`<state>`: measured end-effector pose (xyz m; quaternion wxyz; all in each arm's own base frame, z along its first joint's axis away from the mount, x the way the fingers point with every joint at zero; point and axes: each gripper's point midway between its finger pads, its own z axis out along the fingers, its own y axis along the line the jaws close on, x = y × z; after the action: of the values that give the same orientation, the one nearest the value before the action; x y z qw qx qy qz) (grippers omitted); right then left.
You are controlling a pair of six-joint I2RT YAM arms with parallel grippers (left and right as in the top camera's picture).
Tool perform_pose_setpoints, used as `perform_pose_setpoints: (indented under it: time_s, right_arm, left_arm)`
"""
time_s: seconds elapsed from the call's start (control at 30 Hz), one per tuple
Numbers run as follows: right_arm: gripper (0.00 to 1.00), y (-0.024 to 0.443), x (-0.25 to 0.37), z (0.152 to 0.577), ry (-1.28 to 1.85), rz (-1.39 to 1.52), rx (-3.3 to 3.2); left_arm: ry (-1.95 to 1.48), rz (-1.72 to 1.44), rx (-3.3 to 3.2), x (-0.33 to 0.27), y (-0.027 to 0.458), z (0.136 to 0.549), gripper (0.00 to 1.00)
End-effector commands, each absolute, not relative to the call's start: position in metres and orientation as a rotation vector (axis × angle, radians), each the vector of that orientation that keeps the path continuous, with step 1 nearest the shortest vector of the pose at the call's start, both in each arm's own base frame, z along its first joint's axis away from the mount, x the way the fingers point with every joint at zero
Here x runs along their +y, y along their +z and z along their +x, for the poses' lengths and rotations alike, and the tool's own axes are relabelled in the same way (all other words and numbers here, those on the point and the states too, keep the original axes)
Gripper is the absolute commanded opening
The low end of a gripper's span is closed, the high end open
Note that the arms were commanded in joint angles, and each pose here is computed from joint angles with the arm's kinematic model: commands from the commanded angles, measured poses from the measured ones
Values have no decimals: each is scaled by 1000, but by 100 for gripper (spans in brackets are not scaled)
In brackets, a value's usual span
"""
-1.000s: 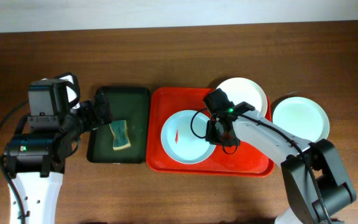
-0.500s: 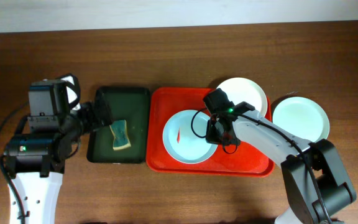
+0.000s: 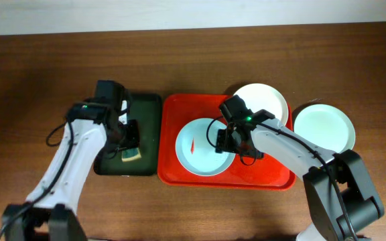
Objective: Clean dirty plates on tray and stack at the side
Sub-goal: 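Reach the left gripper to the sponge on the black tray and grasp it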
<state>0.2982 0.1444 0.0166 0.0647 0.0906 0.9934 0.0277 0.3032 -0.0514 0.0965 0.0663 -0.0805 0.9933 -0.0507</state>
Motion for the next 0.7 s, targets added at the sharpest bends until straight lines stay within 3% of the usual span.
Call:
perform_pose_setpoints:
  time_s: [0.0, 0.2, 0.33, 0.37, 0.43, 0.57, 0.67]
  right_arm:
    - [99, 19, 146, 304, 74, 274, 2981]
    - [98, 19, 146, 304, 75, 274, 2982]
    - [98, 19, 146, 304, 75, 274, 2982]
    - [98, 19, 146, 304, 75, 274, 2982]
    - [98, 19, 146, 304, 75, 274, 2982]
    - [98, 19, 146, 304, 75, 274, 2981]
    - [98, 19, 146, 304, 75, 274, 2981]
  left_arm:
    - [-125, -251, 3034, -52, 66, 316, 49]
    - [51, -269, 3045, -34, 36, 328, 38]
    - [121, -348, 3046, -27, 22, 331, 37]
    - [113, -347, 3043, -28, 20, 333, 33]
    - [79, -345, 3051, -32, 18, 333, 15]
    - [74, -345, 3050, -33, 18, 334, 24]
    - [73, -345, 3046, -33, 18, 335, 25]
